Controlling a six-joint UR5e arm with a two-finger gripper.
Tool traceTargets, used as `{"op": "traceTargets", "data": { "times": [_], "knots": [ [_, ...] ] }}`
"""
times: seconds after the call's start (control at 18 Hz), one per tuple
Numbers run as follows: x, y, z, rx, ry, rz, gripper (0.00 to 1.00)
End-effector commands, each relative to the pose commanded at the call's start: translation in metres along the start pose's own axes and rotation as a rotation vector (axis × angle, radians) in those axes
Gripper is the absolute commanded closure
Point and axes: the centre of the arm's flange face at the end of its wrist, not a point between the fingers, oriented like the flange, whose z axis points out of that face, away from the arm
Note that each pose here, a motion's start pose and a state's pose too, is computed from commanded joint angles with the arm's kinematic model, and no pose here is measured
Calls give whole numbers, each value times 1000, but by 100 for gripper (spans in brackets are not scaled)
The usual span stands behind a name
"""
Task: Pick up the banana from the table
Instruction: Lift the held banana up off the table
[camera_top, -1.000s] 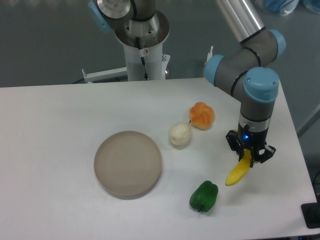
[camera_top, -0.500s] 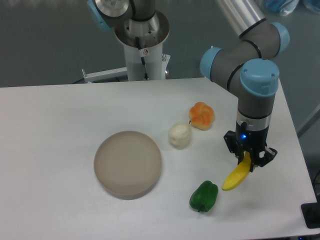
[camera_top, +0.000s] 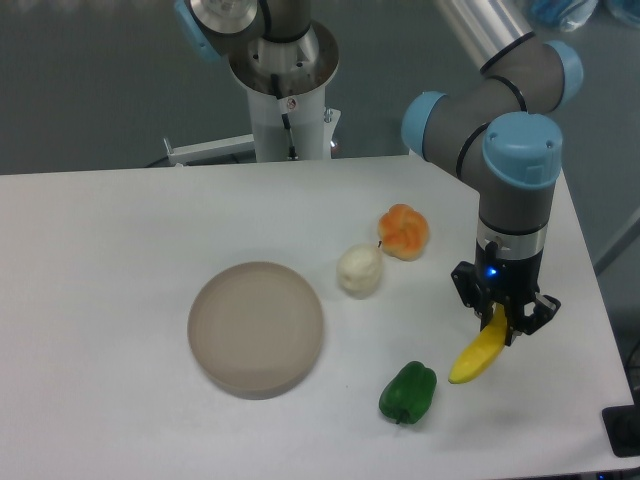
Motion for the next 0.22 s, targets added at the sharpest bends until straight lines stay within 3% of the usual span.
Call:
{"op": "traceTargets", "data": {
  "times": [0.22],
  "knots": [
    [0,0,0,-2,1,0,92]
  ]
}}
